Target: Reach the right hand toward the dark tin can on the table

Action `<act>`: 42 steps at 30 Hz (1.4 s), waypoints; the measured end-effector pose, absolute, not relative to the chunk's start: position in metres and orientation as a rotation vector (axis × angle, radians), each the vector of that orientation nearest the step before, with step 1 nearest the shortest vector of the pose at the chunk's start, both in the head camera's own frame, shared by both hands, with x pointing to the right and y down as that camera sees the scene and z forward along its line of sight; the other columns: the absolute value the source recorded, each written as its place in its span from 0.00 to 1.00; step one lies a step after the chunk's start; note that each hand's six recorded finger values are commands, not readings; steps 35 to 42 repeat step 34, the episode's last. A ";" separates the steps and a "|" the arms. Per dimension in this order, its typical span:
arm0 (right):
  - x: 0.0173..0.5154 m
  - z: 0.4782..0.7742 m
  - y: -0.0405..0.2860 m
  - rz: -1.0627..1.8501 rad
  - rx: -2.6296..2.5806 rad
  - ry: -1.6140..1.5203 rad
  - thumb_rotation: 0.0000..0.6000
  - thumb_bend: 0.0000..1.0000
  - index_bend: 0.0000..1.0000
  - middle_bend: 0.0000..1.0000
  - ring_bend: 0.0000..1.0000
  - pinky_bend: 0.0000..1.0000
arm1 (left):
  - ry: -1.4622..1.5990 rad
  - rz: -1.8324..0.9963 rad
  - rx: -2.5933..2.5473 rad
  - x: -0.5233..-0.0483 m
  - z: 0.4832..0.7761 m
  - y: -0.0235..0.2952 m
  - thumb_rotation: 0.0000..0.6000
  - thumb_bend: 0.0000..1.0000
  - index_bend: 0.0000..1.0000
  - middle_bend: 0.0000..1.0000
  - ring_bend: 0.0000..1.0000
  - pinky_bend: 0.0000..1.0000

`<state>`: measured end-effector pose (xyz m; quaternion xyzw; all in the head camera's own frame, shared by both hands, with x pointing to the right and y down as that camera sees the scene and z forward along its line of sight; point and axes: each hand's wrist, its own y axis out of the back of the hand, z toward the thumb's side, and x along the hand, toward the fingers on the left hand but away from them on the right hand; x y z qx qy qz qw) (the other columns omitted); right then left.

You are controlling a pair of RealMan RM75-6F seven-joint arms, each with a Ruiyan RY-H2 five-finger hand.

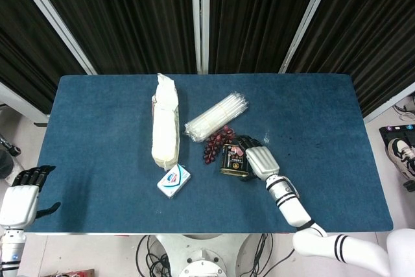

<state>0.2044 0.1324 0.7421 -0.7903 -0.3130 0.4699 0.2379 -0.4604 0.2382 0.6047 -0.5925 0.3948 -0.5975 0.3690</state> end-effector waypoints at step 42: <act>0.133 0.611 0.124 0.304 -2.341 -0.938 1.00 0.52 0.58 0.50 0.48 0.71 | 1.025 -1.558 -1.485 -0.459 0.593 0.236 1.00 0.00 0.20 0.20 0.17 0.19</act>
